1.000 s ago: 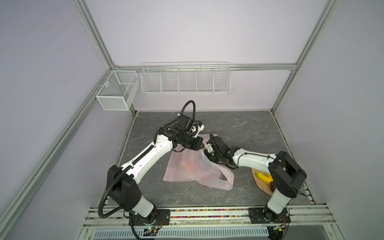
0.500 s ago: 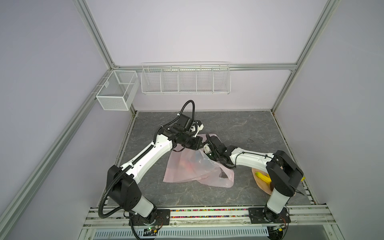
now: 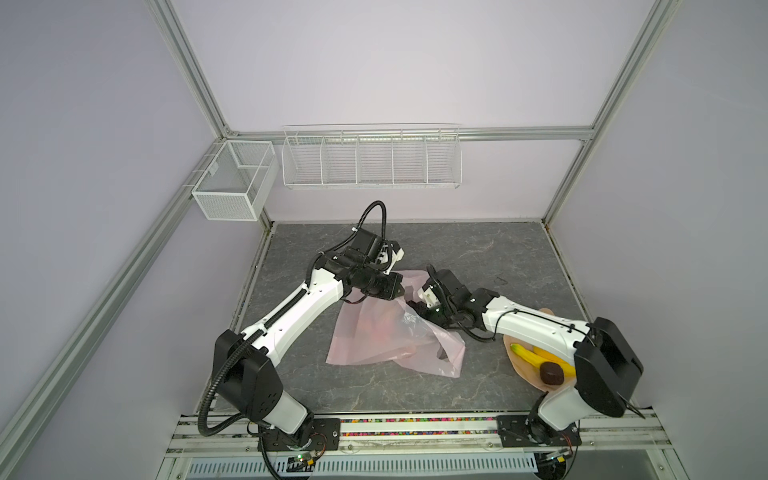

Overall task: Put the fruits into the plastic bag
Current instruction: 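Withdraw the right gripper from the bag back over the bowl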

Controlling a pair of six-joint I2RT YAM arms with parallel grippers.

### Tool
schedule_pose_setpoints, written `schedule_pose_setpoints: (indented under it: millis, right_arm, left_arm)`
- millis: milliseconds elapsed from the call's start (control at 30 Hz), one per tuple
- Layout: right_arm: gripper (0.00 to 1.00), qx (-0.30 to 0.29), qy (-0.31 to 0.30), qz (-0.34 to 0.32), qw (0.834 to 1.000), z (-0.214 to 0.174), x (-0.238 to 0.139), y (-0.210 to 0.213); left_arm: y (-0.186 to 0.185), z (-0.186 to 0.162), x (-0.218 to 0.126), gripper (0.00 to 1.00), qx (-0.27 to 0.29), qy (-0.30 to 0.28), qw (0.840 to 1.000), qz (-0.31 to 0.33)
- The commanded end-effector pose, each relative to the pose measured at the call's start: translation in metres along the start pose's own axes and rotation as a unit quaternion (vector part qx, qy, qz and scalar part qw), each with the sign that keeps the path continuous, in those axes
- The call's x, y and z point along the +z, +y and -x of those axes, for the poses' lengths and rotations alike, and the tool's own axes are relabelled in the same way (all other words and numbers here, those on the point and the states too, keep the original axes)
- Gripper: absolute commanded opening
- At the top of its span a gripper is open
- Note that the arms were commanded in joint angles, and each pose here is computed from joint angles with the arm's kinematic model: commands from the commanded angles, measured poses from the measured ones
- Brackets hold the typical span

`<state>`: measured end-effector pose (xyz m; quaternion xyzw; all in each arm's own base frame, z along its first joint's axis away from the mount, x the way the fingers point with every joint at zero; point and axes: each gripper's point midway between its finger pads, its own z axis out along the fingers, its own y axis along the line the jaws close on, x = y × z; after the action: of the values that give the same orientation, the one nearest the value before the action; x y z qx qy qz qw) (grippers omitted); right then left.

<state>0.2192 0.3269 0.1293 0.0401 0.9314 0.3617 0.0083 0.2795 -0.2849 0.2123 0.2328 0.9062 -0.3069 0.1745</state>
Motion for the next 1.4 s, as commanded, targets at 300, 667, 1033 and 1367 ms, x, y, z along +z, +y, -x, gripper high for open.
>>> schedule_pose_setpoints:
  millis: [300, 667, 1033, 1367]
  right_arm:
    - [0.99, 0.058, -0.087, -0.128, 0.986, -0.016, -0.089, -0.073]
    - [0.98, 0.158, -0.168, -0.309, 0.922, -0.038, -0.189, -0.172]
    - [0.93, 0.259, -0.224, -0.33, 0.88, -0.028, -0.23, -0.234]
    - [0.82, 0.344, -0.25, -0.377, 0.822, -0.018, -0.265, -0.288]
  left_arm:
    - [0.001, -0.004, 0.0, 0.0, 0.013, 0.005, 1.0, -0.004]
    - [-0.003, -0.002, 0.001, 0.0, 0.018, 0.006, 1.0, -0.016]
    - [-0.005, -0.004, -0.001, 0.0, 0.022, 0.006, 1.0, -0.022]
    - [-0.007, -0.005, -0.005, 0.0, 0.025, 0.0, 0.999, -0.025]
